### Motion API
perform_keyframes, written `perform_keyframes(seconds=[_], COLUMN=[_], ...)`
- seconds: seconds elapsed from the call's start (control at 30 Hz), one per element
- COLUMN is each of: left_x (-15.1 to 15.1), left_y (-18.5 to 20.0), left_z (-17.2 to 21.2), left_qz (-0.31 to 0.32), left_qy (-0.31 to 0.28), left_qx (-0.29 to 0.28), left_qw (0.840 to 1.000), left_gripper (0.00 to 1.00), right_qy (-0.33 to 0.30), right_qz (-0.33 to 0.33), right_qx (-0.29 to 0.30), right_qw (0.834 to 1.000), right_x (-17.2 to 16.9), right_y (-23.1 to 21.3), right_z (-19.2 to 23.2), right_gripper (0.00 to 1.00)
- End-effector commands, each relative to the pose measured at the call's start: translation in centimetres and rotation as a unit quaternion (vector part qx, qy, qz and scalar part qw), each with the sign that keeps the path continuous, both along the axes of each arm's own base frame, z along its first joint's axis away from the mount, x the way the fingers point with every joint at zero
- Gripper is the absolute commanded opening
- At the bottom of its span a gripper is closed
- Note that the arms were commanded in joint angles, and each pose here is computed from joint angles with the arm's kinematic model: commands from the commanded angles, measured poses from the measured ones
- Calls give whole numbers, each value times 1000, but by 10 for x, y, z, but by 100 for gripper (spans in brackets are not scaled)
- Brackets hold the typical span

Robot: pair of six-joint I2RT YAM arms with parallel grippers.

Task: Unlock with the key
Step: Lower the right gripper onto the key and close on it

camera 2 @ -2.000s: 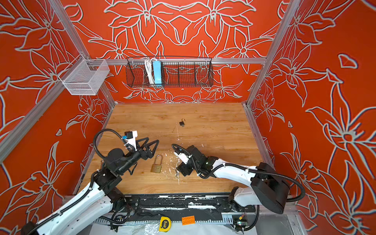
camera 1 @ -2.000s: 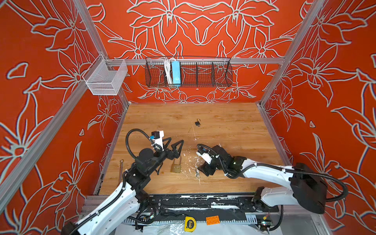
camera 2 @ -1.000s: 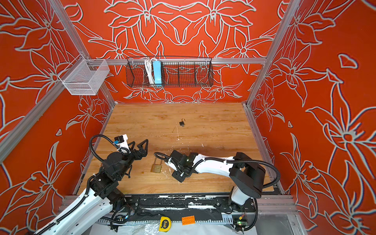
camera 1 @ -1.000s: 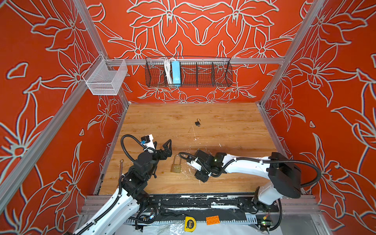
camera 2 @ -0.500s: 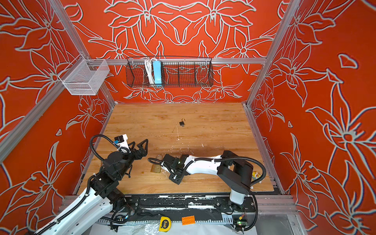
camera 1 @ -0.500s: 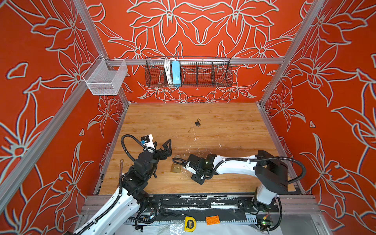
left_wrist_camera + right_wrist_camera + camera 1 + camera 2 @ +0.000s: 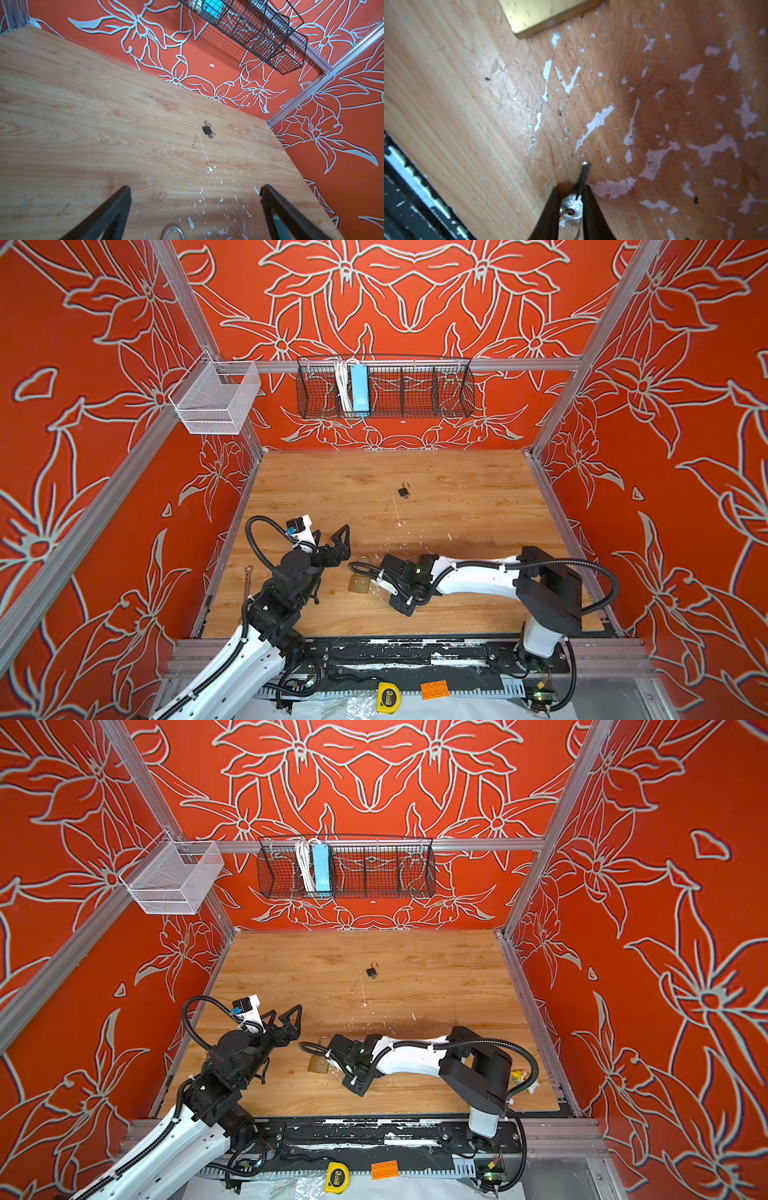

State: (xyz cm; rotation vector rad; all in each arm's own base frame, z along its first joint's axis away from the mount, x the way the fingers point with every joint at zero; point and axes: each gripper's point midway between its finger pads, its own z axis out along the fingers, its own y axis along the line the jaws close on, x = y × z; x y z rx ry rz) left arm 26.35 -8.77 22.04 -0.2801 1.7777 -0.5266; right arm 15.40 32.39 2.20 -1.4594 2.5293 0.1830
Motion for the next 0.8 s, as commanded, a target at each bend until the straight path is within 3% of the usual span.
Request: perform_keyframes(seconds=[0.0,0.23,0.4,0.77], left_x=[1,4,7,10], left_y=[4,0,-7,-16], left_z=[-3,-9,-12,-16], left_qz=[10,2,-11,-31], left_qy=[2,8,15,25], left_qx=[-1,1,-1,-5], left_qw=[1000,1000,1000,999], left_gripper=[97,97,97,97], right_qy=[-10,-14,-9,-40], right_qz=[-23,-51,-63,-80], right_qx=[-41,-18,17,33], right_qw=[999,998,998,995], right_x=[11,24,29,41], right_y=[-23,-37,-36,-46], right_z=[-13,-4,4,17], right_gripper=[13,0,0,0])
